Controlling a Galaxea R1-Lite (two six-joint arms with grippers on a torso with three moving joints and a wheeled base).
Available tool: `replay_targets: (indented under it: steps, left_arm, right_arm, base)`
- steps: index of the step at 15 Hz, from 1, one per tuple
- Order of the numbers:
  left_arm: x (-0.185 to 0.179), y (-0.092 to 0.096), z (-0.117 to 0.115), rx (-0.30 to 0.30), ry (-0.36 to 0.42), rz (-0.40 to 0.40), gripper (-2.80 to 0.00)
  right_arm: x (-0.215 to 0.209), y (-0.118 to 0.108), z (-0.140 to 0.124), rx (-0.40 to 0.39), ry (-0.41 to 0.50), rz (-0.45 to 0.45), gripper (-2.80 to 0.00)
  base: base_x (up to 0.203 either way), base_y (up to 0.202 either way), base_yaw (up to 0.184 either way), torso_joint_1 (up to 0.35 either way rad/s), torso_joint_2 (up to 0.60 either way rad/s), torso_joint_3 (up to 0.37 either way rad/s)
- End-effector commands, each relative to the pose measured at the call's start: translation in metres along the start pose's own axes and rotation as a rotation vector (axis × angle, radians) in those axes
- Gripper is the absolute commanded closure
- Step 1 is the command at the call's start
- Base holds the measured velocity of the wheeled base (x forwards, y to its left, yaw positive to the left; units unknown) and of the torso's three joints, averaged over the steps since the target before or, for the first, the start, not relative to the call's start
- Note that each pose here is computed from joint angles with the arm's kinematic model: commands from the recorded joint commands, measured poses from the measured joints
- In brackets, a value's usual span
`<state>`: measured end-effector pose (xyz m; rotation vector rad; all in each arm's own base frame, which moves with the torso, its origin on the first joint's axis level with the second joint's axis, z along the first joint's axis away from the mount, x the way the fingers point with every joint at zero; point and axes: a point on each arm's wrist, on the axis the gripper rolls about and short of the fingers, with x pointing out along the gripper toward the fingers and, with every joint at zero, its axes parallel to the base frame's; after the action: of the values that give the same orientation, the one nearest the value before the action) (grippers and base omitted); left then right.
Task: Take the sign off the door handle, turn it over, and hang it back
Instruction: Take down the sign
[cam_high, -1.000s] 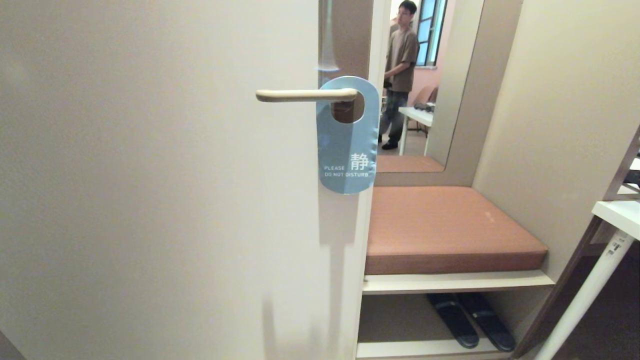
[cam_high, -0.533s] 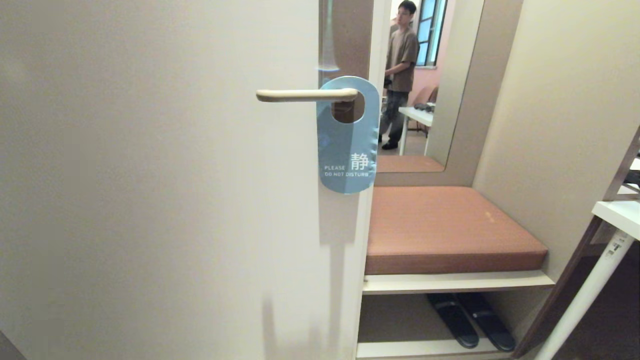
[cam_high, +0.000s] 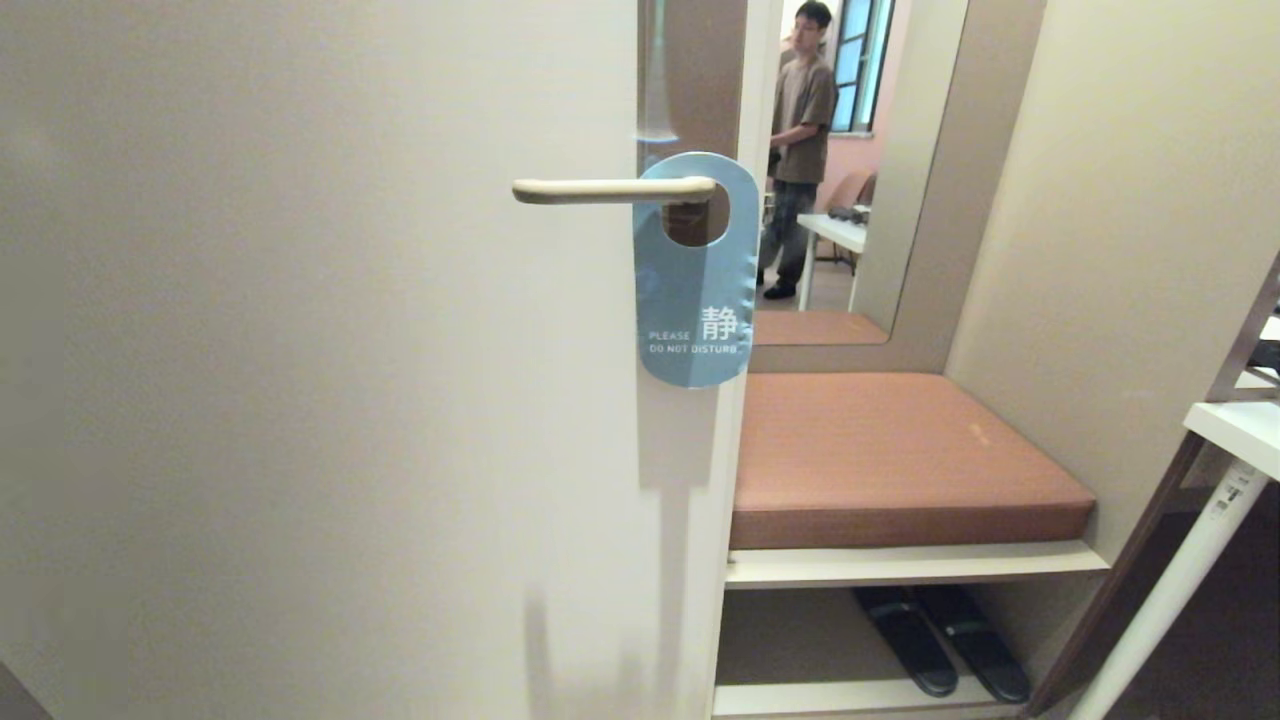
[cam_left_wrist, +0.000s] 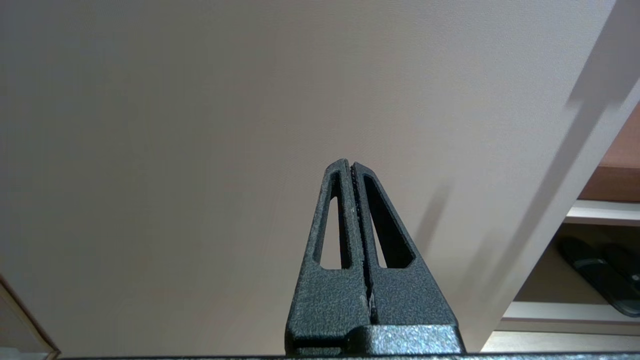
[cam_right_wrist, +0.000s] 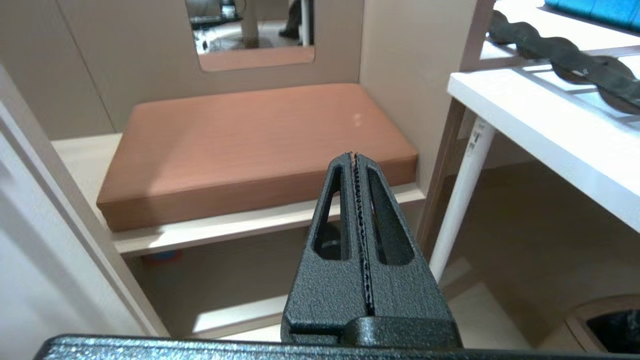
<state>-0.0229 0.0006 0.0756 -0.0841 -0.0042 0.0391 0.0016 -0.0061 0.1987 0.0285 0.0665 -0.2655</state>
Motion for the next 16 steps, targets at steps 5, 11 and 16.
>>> replay_targets:
  steps: [5,11,16]
  left_arm:
    - [0.0,0.0,0.0,0.0,0.001,0.001,0.0]
    - [0.0,0.0,0.0,-0.001,0.001,0.001,0.0]
    - [0.0,0.0,0.0,-0.001,0.001,0.001,0.0]
  right_arm:
    - [0.04,0.012,0.018,-0.008,0.03,-0.001,0.0]
    - [0.049,0.018,0.034,-0.004,-0.01,0.144,0.0]
    - [0.065,0.025,0.045,-0.005,-0.01,0.24,0.0]
  base:
    - [0.0,0.0,0.0,0.0,0.0,0.0]
    - [0.0,0.0,0.0,0.0,0.0,0.0]
    - [0.0,0.0,0.0,0.0,0.0,0.0]
